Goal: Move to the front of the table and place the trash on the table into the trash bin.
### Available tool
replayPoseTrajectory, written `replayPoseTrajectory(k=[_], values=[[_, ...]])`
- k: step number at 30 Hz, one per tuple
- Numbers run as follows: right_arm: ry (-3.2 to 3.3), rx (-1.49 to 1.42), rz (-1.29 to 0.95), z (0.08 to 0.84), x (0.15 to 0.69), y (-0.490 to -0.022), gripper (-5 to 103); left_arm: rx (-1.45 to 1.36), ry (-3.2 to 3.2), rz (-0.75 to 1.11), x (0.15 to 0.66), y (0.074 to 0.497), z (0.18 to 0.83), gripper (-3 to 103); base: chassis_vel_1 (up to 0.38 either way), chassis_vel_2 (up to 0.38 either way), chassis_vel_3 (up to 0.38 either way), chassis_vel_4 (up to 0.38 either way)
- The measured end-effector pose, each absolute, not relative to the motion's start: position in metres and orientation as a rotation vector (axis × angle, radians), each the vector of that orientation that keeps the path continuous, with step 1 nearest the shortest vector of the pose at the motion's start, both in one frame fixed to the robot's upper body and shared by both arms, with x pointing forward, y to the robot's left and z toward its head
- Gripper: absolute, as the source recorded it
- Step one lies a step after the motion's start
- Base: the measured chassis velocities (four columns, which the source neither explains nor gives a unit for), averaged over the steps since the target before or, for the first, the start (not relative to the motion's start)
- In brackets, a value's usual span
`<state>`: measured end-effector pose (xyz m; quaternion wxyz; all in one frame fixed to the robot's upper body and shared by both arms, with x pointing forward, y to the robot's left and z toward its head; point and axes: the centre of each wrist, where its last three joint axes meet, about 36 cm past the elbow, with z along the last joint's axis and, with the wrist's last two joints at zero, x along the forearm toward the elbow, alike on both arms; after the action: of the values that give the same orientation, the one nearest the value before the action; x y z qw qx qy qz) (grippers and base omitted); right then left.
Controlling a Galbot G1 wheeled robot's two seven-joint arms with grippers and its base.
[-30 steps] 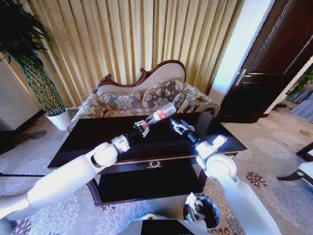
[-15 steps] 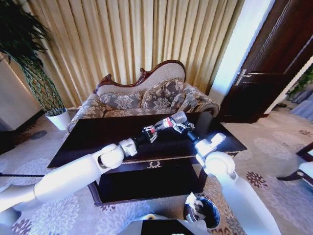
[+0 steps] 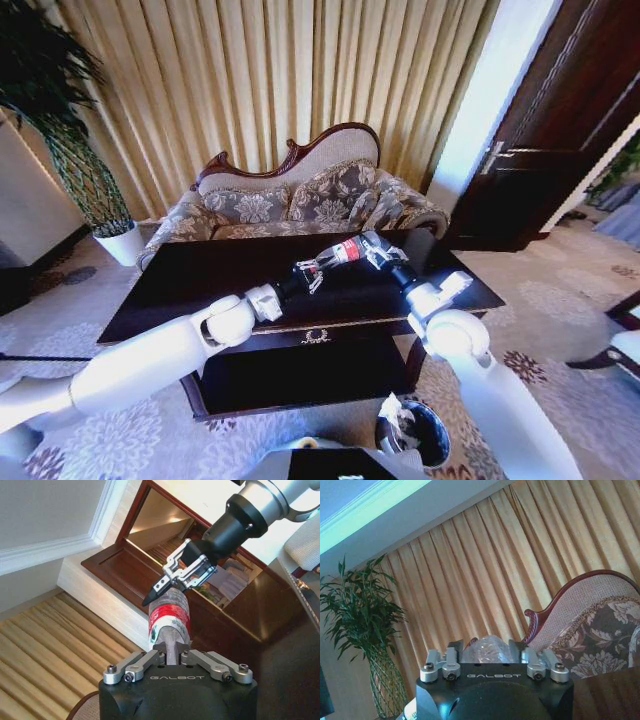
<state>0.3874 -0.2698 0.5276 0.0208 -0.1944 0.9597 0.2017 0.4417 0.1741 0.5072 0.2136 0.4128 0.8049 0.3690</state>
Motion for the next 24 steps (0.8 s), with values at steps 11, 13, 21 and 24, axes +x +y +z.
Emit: replayPoseTrajectory(k=[11, 13, 21, 24], values=[[2.972, -0.575, 0.599, 0.533, 0.381, -0.277, 13, 1.155, 2.220, 1.019, 0.440, 0.171, 0.509, 8, 0.000, 0.000, 0.000, 0.000], [2.972, -0.575, 0.599, 0.533, 0.380, -0.277, 9, 1.157, 2.218, 1.019, 0.439, 0.172, 0.509, 7, 0.000, 0.000, 0.000, 0.000], [2.973, -0.570, 0.599, 0.533, 0.382, -0.279, 0, 1.148, 2.217, 1.025, 0.435, 0.177, 0.513, 7, 0.000, 0.000, 0.000, 0.000], [2.977, -0.554, 0.597, 0.532, 0.384, -0.282, 0, 1.136, 2.221, 1.030, 0.433, 0.182, 0.515, 5, 0.000, 0.000, 0.000, 0.000]])
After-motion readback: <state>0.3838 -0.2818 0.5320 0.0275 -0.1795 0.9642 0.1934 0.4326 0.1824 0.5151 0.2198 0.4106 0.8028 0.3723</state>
